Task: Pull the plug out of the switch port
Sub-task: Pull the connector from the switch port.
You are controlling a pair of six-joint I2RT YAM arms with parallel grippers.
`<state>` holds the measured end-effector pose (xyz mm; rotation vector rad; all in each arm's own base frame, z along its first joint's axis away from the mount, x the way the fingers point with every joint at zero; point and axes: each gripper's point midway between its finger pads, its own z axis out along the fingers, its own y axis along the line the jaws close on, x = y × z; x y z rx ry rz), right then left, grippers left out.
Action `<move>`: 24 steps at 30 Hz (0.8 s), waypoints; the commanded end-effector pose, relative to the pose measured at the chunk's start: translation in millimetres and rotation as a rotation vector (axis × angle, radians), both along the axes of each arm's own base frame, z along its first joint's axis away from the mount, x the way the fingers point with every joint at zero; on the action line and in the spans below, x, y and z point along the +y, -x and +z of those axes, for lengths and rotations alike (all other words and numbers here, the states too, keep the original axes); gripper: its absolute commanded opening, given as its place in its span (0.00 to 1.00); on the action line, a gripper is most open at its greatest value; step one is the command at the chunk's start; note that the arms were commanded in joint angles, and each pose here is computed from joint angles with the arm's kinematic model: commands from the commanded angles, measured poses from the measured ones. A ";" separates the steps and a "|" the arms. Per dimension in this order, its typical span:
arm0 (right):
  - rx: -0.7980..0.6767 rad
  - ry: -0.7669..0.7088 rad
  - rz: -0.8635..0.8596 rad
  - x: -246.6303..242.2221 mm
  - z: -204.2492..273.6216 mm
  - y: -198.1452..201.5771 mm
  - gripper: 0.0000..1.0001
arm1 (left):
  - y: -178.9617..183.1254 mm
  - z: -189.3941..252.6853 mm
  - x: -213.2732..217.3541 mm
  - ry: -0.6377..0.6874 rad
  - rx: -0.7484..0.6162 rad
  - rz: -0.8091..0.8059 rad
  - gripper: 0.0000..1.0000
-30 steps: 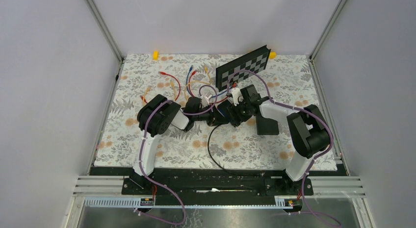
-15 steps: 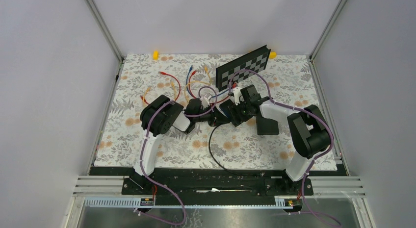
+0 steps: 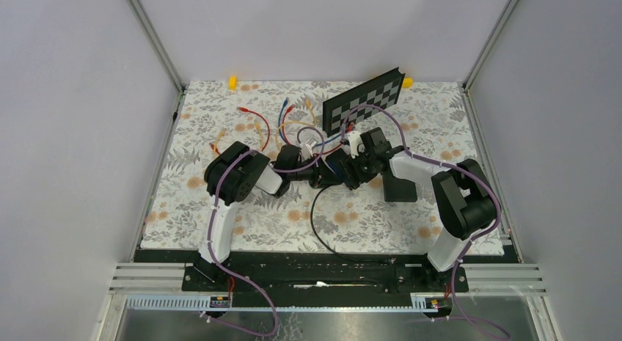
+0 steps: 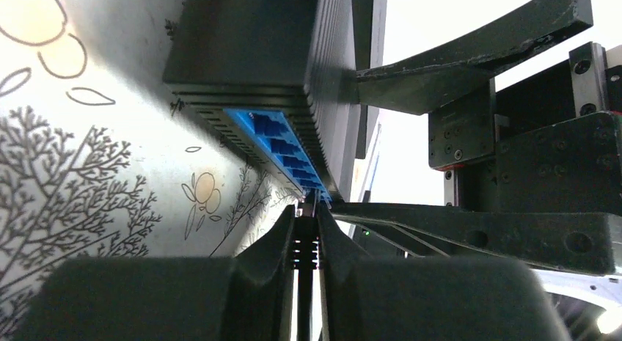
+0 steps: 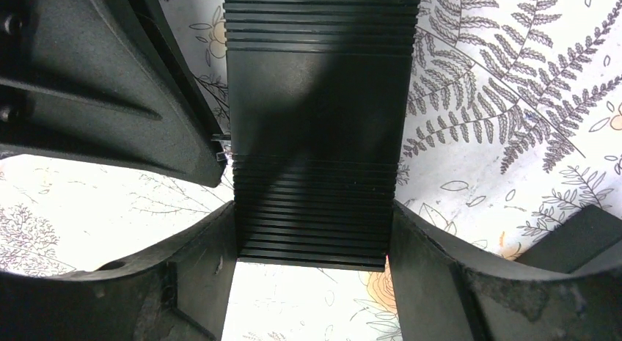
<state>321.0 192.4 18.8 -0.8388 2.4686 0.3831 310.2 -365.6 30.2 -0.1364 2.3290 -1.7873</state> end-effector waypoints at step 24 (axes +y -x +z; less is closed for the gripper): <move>0.072 -0.053 0.024 5.1 -1.7 1.2 0.26 | -13.6 -12.0 -13.6 -0.042 -0.030 -0.074 0.37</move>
